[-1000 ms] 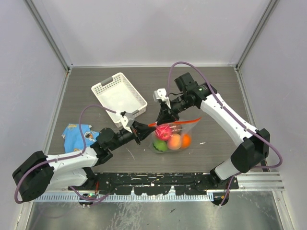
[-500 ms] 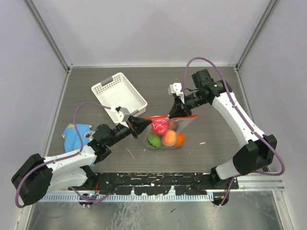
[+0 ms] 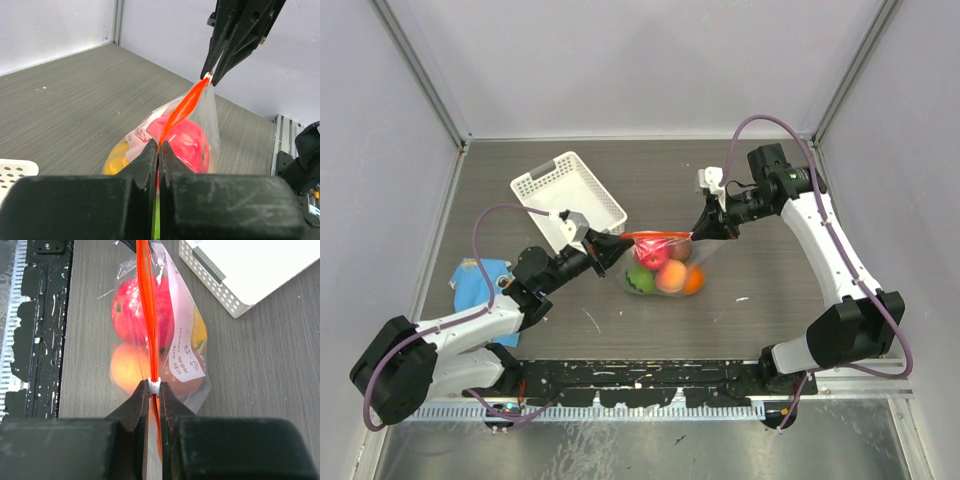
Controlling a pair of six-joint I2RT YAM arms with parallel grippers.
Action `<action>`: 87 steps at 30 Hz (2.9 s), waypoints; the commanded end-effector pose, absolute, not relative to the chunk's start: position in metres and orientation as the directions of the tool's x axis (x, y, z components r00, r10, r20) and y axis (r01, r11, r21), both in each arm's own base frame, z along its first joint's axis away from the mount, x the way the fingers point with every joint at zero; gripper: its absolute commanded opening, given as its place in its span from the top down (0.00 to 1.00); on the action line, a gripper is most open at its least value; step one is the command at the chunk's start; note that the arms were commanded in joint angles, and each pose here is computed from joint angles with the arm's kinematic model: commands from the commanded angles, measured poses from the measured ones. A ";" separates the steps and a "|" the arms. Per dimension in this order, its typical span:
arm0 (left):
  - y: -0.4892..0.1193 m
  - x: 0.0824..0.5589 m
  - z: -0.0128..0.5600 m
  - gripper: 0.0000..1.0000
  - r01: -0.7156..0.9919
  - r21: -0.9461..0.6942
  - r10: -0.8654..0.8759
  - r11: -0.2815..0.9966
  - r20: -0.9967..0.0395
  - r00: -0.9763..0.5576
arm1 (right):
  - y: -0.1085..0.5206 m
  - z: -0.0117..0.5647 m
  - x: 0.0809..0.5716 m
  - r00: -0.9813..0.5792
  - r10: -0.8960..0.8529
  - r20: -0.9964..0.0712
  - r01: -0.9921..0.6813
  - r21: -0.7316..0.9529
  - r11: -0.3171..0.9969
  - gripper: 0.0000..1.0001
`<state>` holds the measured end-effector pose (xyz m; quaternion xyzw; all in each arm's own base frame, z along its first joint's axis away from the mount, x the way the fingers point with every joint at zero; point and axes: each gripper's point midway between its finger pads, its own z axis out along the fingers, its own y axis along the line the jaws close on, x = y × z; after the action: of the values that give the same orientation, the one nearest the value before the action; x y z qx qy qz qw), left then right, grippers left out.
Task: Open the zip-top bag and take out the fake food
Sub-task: Unzip the zipper food storage bag at the center of the board, then open the zipper of the food storage bag at the center of the board.
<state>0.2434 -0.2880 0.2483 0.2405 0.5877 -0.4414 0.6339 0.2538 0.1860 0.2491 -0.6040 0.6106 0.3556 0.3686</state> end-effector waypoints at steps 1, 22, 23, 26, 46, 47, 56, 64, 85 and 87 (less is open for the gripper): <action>-0.284 0.253 0.283 1.00 0.847 -0.180 -0.336 0.500 -0.942 -0.002 | 0.172 0.258 0.249 0.031 -0.489 -0.872 -0.997 -0.060 0.043 0.98; -0.286 0.273 0.277 1.00 0.847 -0.196 -0.330 0.493 -0.944 -0.026 | 0.119 0.245 0.264 -0.045 -0.577 -0.815 -0.977 -0.086 0.198 0.98; -0.286 0.273 0.276 1.00 0.848 -0.197 -0.330 0.492 -0.944 -0.028 | 0.117 0.244 0.264 -0.048 -0.583 -0.811 -0.975 -0.090 0.205 0.98; -0.286 0.274 0.276 1.00 0.848 -0.199 -0.330 0.491 -0.944 -0.030 | 0.108 0.242 0.267 -0.059 -0.600 -0.798 -0.968 -0.100 0.229 0.98; -0.292 0.276 0.270 1.00 0.864 -0.199 -0.307 0.462 -0.950 -0.055 | 0.066 0.228 0.272 -0.136 -0.664 -0.735 -0.933 -0.129 0.335 0.97; -0.292 0.276 0.269 1.00 0.866 -0.197 -0.304 0.460 -0.951 -0.055 | 0.065 0.225 0.272 -0.143 -0.666 -0.732 -0.932 -0.127 0.339 0.97; -0.295 0.274 0.268 1.00 0.876 -0.187 -0.293 0.445 -0.955 -0.054 | 0.057 0.224 0.273 -0.158 -0.671 -0.725 -0.918 -0.142 0.370 0.94; -0.296 0.272 0.270 1.00 0.883 -0.180 -0.293 0.434 -0.955 -0.050 | 0.053 0.226 0.275 -0.170 -0.667 -0.725 -0.907 -0.149 0.393 0.90; -0.311 0.251 0.266 1.00 0.936 -0.197 -0.268 0.292 -0.956 -0.117 | 0.177 0.315 0.267 0.027 -0.312 -0.950 -0.967 -0.104 0.233 0.17; -0.310 0.250 0.268 1.00 0.936 -0.201 -0.273 0.288 -0.954 -0.120 | 0.189 0.310 0.272 -0.002 -0.320 -0.948 -0.970 -0.076 0.230 0.20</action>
<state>0.2527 -0.3078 0.2323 0.2967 0.5899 -0.4958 0.5641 0.2542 0.1629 0.2878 -0.5416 0.6269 0.3337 0.4498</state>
